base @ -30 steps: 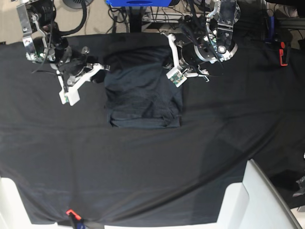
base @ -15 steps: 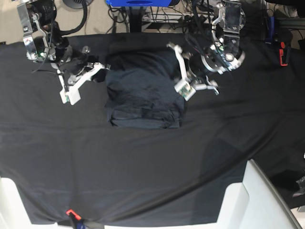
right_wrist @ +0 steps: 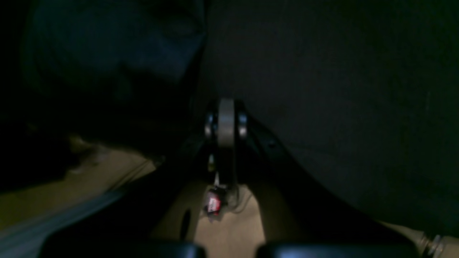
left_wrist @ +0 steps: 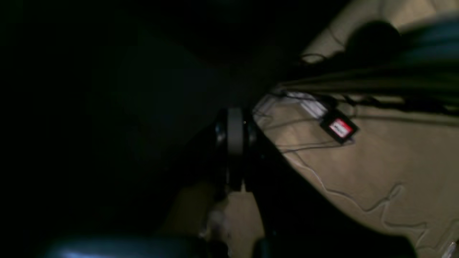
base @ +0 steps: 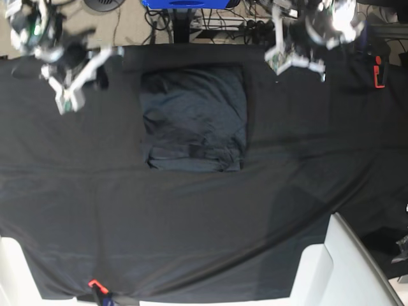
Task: Fold the T-shirt properly
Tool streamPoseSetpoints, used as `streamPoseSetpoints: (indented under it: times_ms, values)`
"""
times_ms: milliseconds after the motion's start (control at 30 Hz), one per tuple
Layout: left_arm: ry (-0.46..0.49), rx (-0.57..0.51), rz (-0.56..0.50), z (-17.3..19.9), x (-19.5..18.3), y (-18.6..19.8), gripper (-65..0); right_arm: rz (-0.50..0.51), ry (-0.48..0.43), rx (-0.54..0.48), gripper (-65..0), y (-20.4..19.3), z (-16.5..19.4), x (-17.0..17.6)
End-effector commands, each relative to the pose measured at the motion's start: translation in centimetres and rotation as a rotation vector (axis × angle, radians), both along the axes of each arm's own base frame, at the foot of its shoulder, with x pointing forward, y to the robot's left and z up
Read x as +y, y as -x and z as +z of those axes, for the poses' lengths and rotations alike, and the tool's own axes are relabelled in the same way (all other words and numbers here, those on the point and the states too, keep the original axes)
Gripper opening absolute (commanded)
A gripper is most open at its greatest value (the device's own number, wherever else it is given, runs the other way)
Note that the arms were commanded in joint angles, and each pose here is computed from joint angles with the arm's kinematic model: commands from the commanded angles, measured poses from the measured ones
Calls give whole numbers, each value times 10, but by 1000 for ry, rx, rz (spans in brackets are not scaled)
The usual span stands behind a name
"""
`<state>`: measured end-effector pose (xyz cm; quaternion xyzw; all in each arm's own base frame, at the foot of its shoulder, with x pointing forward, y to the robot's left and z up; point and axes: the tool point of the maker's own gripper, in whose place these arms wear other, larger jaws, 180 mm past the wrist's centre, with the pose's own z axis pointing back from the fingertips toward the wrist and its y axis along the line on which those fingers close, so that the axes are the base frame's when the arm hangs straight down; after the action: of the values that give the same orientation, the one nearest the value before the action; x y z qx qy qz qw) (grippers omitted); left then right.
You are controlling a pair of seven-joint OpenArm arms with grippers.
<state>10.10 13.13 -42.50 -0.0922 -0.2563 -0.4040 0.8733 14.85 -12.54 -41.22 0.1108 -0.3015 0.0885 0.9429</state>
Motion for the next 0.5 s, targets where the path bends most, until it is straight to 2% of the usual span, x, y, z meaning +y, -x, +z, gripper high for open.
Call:
streamPoseSetpoints:
  times_ms: [0,133,333,400,467]
  values:
    - [33,-6,5,6,-2,8,-650,16,10,14,-648,14,1,-1]
    - [31,59,50,2,11,44,-650,29,29,138,-648,70,-11,-3]
    - [23,185,55,-9,14,92,-650,38,31,306,-648,139,-23,-3]
    - [17,229,66,-17,18,105,-650,24,40,379,-648,160,-33,-5]
    - [9,288,90,-32,24,121,-650,-5,62,494,-648,189,-54,-11]
